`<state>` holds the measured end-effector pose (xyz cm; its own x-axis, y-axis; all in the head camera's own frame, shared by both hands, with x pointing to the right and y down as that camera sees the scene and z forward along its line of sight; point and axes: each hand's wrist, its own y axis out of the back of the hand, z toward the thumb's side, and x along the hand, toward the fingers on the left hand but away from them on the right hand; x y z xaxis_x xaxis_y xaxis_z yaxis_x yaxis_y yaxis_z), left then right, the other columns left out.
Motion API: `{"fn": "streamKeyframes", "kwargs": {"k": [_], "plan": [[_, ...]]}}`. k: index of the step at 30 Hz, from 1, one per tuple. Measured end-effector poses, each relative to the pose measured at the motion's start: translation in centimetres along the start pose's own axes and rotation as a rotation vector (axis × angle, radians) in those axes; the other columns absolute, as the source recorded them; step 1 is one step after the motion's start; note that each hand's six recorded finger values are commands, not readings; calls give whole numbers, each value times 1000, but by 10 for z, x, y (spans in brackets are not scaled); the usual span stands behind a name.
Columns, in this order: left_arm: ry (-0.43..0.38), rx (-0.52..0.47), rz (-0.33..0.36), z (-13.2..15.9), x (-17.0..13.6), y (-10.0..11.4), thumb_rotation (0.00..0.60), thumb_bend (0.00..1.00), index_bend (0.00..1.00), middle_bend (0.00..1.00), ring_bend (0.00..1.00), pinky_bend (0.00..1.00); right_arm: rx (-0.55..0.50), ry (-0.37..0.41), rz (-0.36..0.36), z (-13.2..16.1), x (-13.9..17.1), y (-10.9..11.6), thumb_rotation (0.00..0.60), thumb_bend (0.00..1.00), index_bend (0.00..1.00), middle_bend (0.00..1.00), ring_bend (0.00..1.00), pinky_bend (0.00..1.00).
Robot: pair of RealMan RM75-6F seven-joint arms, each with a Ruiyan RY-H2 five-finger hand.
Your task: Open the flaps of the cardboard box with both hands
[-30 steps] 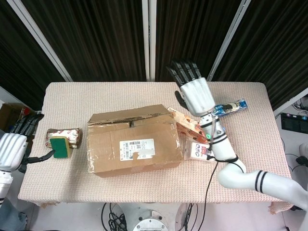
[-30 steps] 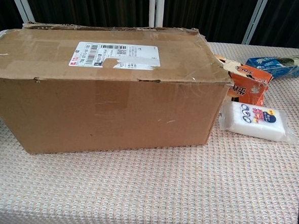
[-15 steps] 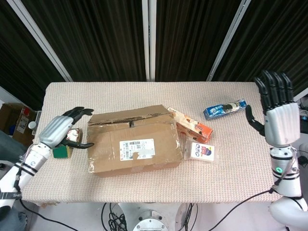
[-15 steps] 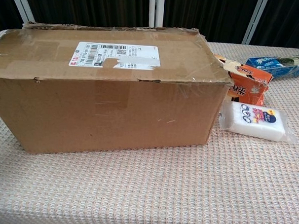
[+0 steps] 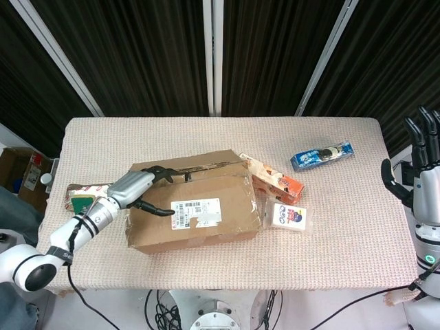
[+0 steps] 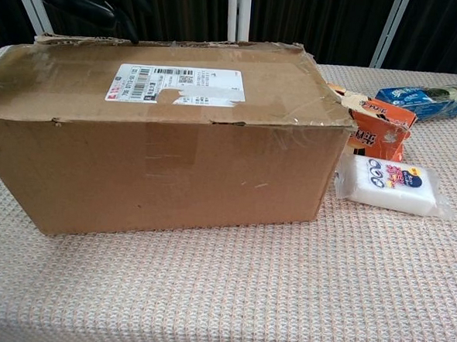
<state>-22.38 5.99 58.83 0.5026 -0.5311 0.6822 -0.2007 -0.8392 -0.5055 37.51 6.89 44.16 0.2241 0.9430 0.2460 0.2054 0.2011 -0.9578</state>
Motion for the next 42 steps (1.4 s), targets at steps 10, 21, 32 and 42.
{"fn": "streamKeyframes", "kwargs": {"k": [10, 21, 32, 42], "plan": [[48, 16, -30, -3, -6, -1, 249, 0, 130, 251, 83, 152, -18, 8, -2, 2, 0, -1, 600, 384, 0, 0, 0, 0], [31, -10, -24, 4, -9, 1, 250, 0, 130, 301, 84, 153, -13, -2, -4, 0, 2, -2, 600, 384, 0, 0, 0, 0], [-69, -34, 32, 34, -27, 17, 245, 0, 130, 371, 116, 168, -29, -11, 6, -3, 2, -8, 600, 379, 0, 0, 0, 0], [-138, -71, 64, 56, -53, 29, 248, 0, 120, 461, 188, 208, -47, -1, 2, -1, 2, -10, 600, 372, 0, 0, 0, 0]]}}
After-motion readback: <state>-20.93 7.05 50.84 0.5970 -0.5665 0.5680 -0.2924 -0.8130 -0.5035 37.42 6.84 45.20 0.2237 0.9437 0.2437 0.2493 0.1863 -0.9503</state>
